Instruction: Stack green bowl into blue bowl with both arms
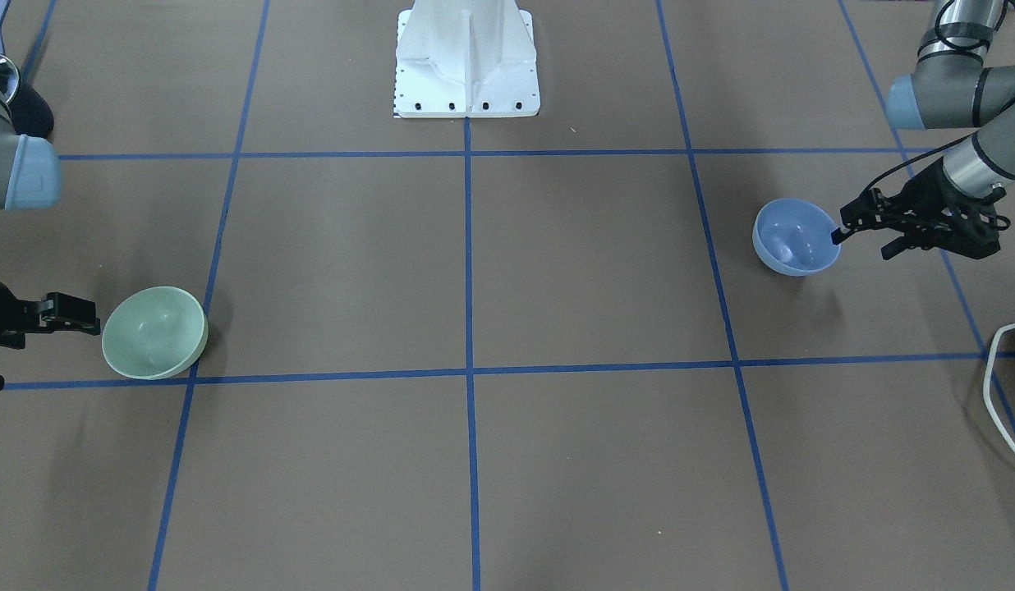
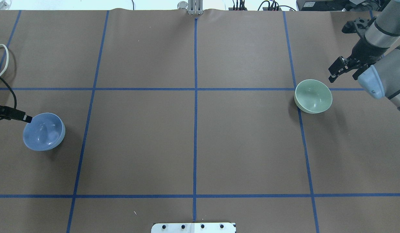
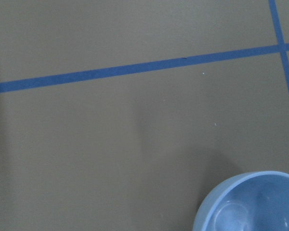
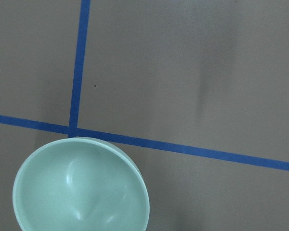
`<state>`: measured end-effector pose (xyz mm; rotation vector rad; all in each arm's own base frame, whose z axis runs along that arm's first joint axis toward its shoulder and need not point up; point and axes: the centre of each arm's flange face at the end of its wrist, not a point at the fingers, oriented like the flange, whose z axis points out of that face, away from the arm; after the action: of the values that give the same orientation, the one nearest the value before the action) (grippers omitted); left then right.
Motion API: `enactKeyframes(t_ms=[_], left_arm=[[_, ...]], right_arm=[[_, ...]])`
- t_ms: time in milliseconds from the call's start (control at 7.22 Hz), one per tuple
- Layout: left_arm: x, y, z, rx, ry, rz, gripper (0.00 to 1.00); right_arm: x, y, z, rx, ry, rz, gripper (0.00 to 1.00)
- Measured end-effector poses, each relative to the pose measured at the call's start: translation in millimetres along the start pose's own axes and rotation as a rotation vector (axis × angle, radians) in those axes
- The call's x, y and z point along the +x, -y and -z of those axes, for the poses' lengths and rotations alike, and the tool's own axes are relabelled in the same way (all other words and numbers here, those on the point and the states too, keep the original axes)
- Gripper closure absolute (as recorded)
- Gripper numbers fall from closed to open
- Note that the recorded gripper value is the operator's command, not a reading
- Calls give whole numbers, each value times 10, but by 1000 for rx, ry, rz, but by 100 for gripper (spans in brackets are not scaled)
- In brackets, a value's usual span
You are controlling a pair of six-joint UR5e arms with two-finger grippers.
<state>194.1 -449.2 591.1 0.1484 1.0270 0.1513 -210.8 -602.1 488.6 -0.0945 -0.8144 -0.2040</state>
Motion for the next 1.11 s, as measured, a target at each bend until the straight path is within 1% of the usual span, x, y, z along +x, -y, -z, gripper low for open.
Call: enactKeyframes(t_ms=[138,415,554,831,1108], left_arm=[[85,-27,-112,-6,5,2,2],[170,-49,-212,-12,10,5,2],[182,-49,-223,-13,10,5,2],[193,-45,-225,-12,9,5,2],[201,-44,-223,-11,7,3,3]], right_arm=[[-26,2,-39,-6,-1,3,3],[-102,32,-139,-21,-2,12,3],[-78,89,-244,-24,-2,19,3],[115,198,-527,-12,2,43,3],[135,220,-679,-13,6,48,3]])
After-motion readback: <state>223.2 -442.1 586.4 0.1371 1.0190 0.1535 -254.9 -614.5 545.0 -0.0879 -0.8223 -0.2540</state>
